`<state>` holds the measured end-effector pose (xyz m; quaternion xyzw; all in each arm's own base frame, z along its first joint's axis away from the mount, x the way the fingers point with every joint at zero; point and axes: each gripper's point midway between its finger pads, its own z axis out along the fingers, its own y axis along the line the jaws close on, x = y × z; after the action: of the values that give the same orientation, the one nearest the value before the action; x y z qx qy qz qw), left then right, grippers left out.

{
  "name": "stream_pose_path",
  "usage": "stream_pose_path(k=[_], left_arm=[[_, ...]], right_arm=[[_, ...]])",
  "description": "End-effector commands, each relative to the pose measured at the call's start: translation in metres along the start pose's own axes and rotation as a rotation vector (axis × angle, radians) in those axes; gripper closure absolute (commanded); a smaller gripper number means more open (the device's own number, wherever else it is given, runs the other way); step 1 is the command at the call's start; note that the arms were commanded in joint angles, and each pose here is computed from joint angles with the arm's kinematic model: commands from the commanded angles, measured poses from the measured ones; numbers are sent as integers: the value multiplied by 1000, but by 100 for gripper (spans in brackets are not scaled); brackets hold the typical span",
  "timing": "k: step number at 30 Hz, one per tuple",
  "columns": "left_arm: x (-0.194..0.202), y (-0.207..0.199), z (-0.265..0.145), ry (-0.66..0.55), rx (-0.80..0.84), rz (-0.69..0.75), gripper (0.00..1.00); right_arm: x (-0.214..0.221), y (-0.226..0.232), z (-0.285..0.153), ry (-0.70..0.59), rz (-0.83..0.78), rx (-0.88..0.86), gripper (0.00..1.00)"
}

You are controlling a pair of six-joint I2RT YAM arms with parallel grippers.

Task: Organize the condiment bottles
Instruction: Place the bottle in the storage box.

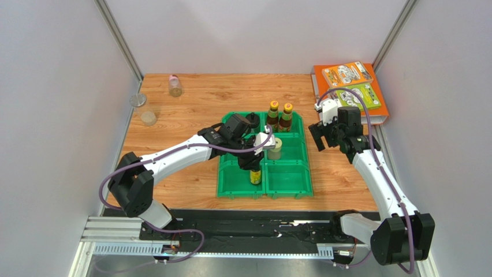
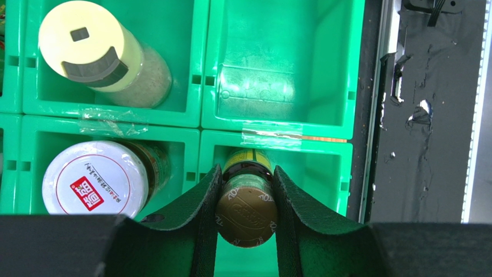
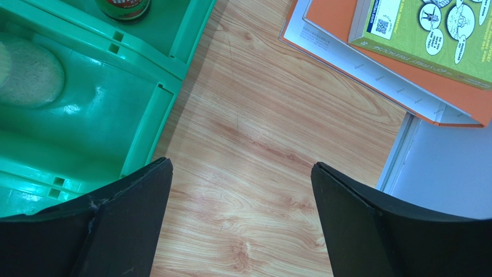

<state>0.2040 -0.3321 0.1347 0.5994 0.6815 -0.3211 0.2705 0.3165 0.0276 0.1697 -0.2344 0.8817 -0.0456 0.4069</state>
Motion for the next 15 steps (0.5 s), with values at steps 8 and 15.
stream_pose_path(k=[8, 15], left_arm=[[-20, -9, -5, -48, 63, 111, 33], [-21, -18, -12, -38, 101, 145, 10]], right_arm=[[-23, -11, -8, -70, -21, 40, 7], [-22, -11, -8, -70, -21, 42, 7]])
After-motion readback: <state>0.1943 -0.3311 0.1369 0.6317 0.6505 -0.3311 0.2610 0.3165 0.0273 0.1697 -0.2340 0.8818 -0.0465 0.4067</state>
